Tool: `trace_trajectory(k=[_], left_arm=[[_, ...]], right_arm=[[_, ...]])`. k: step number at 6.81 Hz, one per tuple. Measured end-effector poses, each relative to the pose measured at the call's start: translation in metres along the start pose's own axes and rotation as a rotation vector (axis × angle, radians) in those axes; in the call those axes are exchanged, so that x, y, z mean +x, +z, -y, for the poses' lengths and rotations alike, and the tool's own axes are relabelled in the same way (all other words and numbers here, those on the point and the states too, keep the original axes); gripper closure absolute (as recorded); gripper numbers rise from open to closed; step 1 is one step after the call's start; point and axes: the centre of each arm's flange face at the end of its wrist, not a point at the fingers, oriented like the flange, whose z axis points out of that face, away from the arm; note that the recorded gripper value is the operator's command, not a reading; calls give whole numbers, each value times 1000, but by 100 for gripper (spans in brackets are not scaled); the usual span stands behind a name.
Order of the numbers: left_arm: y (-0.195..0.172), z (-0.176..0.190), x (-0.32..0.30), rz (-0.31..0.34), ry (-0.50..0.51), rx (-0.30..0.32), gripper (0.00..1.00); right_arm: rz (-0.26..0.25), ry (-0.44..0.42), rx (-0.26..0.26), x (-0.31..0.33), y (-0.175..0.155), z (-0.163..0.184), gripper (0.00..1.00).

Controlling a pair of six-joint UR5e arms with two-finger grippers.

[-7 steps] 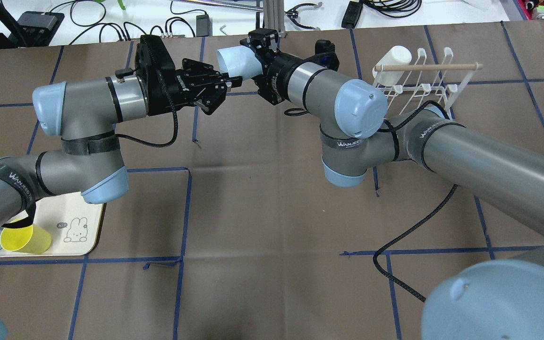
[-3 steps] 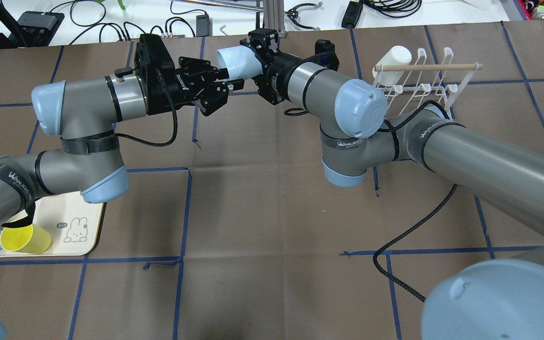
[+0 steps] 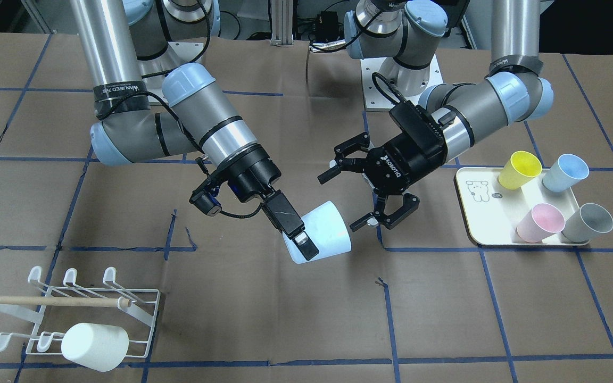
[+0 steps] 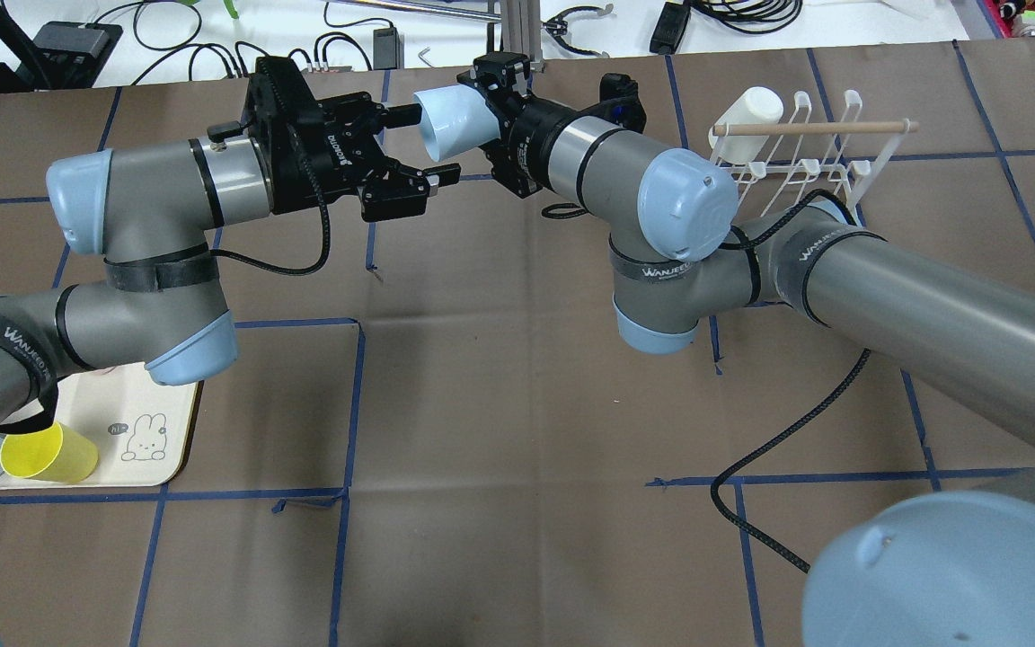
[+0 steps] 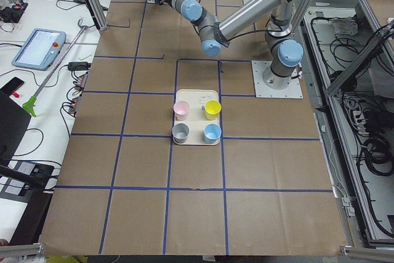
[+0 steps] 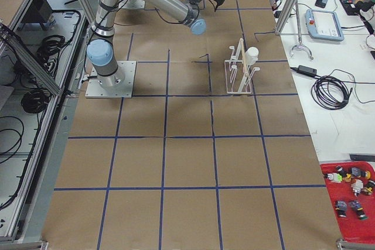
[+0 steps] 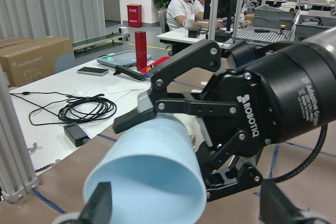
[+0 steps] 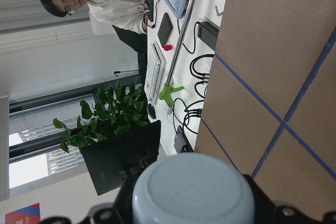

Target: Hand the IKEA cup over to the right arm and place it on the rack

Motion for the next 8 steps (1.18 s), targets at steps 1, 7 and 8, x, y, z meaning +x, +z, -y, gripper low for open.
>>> trace_trajectory(k=[1,7,8], left_arm=[[-25,-4,-20,58,-14,3,1],[-39,60,-93,498,-265,-441,0],[-26,82,-94,572,-389,-528,0]], right_arm=[[10,-19,8,-4,-5,16,74],[-30,-781,218,-26,-54,145,82],[-105,-1007,312,-30,-66,167,83]])
